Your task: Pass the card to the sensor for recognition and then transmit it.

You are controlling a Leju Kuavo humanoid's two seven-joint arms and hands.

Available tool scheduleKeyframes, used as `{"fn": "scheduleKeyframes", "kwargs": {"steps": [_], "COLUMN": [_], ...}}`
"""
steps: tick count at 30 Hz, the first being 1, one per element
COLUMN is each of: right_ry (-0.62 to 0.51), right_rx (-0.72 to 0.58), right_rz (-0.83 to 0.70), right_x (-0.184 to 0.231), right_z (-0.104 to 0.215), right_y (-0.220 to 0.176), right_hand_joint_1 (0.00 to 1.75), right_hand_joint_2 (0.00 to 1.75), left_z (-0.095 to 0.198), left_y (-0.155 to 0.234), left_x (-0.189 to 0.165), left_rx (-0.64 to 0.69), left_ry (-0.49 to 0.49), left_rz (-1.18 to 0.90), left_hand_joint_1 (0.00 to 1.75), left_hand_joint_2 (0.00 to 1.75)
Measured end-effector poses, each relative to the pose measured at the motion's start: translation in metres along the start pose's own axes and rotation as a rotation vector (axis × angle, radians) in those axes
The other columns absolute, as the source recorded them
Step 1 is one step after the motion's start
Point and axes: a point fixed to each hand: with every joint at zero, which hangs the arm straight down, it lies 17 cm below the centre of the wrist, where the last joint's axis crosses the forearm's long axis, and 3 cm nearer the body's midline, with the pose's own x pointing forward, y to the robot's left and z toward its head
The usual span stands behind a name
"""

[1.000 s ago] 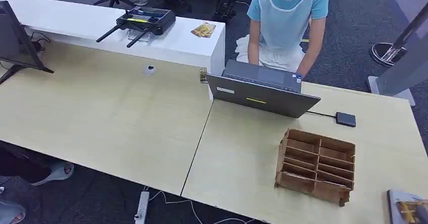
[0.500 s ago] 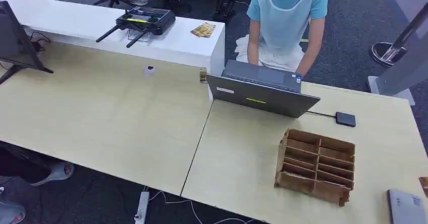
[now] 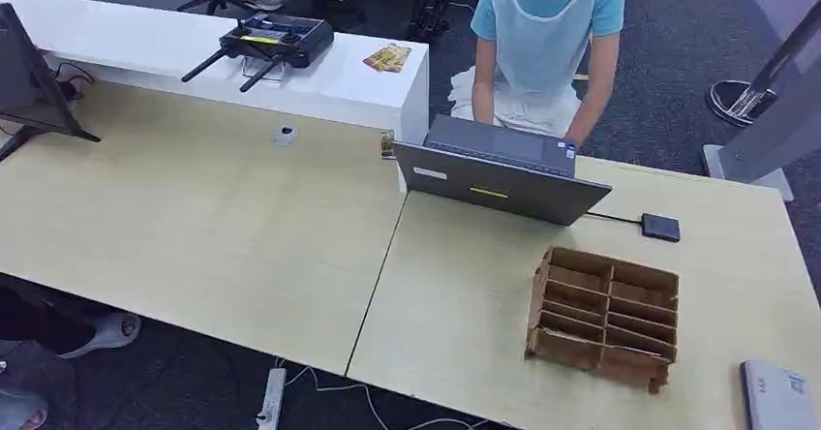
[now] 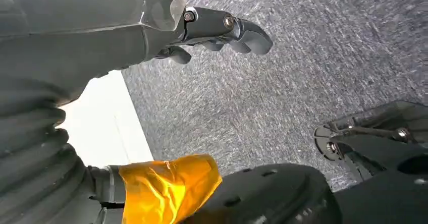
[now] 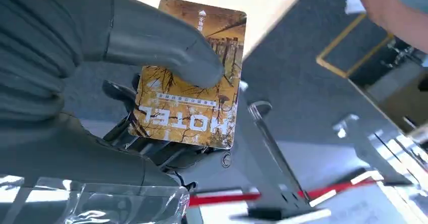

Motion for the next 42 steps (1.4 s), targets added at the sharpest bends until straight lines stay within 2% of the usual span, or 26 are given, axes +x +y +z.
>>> {"fn": "scheduleKeyframes", "kwargs": {"steps": [8,14,19,28,35,42], "right_ry": [-0.129,-0.249,-0.289,-0.317,-0.313,-0.296], "right_rx": [-0.083,-0.051,-0.050,-0.018,0.047,0.086], "right_rz": [0.204,0.290,0.345,0.327,0.396,0.533], "right_x": [0.112,0.201,0.252,0.311,0.328,0.323], "right_z": [-0.054,-0.074,-0.084,-0.086,-0.083,-0.082], "right_y": [0.036,0.070,0.093,0.136,0.173,0.190], "right_hand_joint_1": [1.75,1.75,1.75,1.75,1.75,1.75], "right_hand_joint_2": [1.75,1.75,1.75,1.75,1.75,1.75], "left_z": [0.000,0.000,0.000,0.000,0.000,0.001], "left_y": [0.001,0.003,0.004,0.007,0.010,0.012], "left_x": [0.004,0.008,0.008,0.008,0.008,0.008], "left_rx": [0.004,0.004,0.006,0.013,0.016,0.019], "left_ry": [-0.005,-0.008,-0.007,-0.007,-0.006,-0.005], "left_rz": [-0.032,-0.060,-0.082,-0.101,-0.113,-0.119], "left_hand_joint_1": [0.00,0.00,0.00,0.00,0.00,0.00], "left_hand_joint_2": [1.75,1.75,1.75,1.75,1.75,1.75]}}
